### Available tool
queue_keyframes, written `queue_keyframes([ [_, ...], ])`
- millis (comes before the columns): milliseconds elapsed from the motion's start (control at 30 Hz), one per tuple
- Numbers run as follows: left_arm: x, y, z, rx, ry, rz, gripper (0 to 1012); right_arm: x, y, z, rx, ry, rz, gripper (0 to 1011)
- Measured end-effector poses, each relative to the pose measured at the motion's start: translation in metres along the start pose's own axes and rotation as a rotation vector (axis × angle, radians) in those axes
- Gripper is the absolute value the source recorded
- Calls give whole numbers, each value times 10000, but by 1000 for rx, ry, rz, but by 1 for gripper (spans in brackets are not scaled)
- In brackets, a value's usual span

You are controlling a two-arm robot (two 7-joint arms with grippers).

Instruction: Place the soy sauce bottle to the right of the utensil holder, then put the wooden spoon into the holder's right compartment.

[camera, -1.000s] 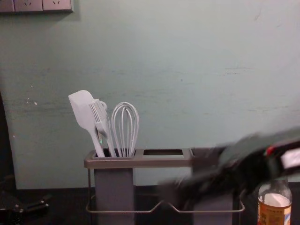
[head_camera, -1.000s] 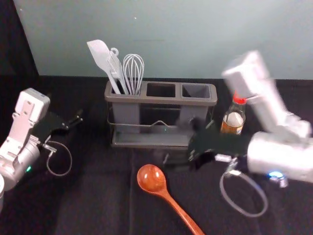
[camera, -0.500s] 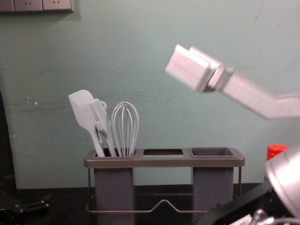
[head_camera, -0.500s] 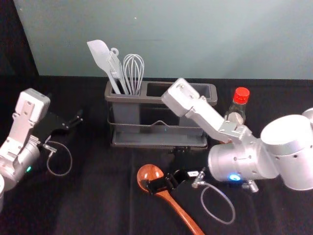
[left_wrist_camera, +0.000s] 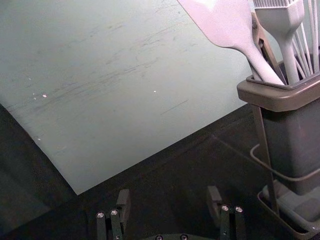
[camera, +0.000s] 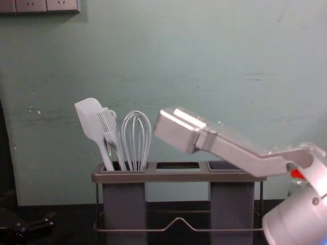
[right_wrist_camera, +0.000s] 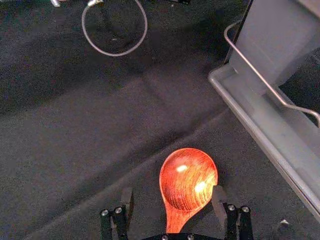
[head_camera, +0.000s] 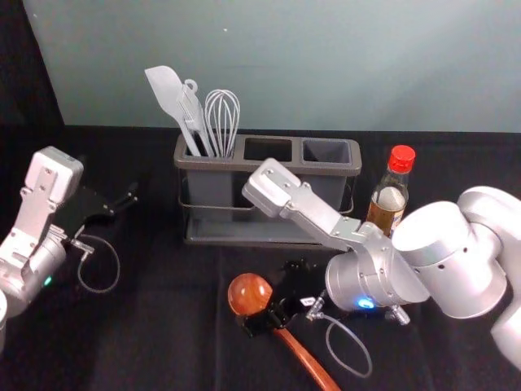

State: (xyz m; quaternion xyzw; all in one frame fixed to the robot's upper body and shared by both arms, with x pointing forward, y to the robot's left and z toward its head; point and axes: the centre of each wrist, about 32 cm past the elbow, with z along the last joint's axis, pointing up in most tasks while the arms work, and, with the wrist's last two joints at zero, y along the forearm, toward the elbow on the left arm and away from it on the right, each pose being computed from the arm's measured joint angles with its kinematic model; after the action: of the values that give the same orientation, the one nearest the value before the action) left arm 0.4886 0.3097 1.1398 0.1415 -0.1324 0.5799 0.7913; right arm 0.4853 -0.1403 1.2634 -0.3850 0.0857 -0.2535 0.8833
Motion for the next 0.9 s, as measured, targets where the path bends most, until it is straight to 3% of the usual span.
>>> queue_keyframes([
  [900, 0, 0, 0, 0, 0, 0, 1005, 114, 278, -34, -29, 58, 7, 1000],
])
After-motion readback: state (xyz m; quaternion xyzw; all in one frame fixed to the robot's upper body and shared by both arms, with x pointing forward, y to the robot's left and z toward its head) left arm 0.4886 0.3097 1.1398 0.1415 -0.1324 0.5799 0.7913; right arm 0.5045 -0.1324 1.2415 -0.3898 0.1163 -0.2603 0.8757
